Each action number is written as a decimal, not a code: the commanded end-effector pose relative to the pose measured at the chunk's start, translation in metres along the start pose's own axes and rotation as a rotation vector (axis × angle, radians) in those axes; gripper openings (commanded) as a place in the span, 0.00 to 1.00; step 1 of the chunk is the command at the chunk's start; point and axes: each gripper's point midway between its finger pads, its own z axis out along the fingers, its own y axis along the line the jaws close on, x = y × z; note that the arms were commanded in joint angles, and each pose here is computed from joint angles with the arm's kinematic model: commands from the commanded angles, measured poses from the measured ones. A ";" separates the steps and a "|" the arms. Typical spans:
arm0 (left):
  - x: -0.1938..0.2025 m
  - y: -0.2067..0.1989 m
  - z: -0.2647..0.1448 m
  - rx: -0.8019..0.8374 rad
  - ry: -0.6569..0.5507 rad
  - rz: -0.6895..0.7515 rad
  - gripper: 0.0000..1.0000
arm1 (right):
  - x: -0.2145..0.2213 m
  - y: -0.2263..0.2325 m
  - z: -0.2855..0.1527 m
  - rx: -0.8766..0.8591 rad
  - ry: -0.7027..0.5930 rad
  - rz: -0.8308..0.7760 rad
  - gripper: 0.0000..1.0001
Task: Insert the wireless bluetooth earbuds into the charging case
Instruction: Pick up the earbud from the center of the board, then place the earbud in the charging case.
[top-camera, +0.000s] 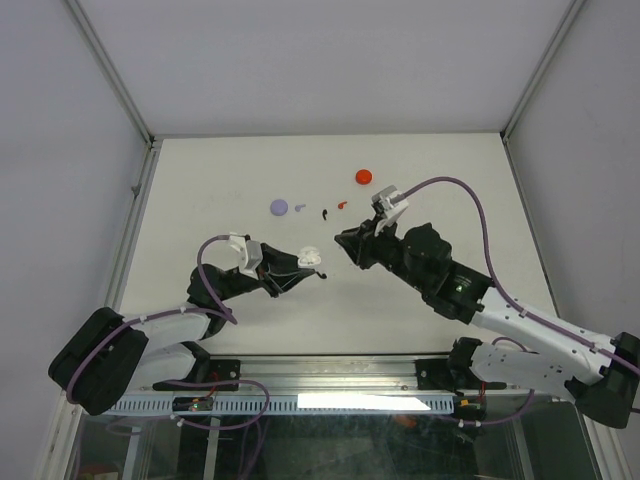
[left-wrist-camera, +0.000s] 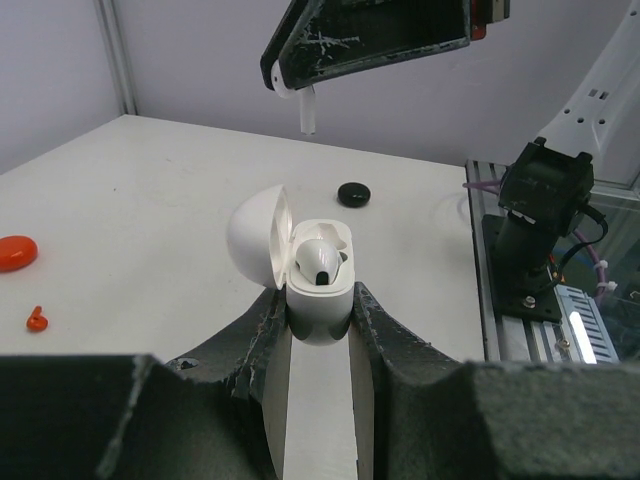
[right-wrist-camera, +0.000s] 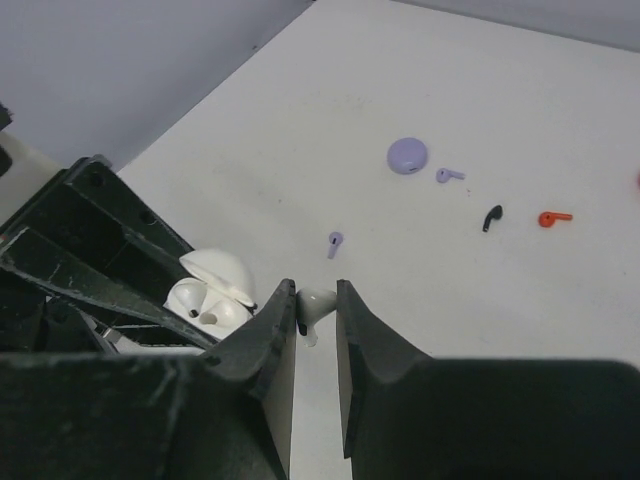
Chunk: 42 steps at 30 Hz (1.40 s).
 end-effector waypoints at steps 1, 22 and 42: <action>-0.029 0.002 0.007 0.008 -0.092 0.044 0.00 | -0.038 0.028 -0.004 -0.096 -0.185 -0.016 0.16; -0.037 0.001 0.007 -0.001 -0.126 0.026 0.00 | -0.016 0.073 0.016 -0.199 -0.178 -0.081 0.16; -0.040 0.007 0.007 -0.039 -0.137 -0.008 0.00 | 0.001 0.078 0.026 -0.192 -0.123 -0.110 0.17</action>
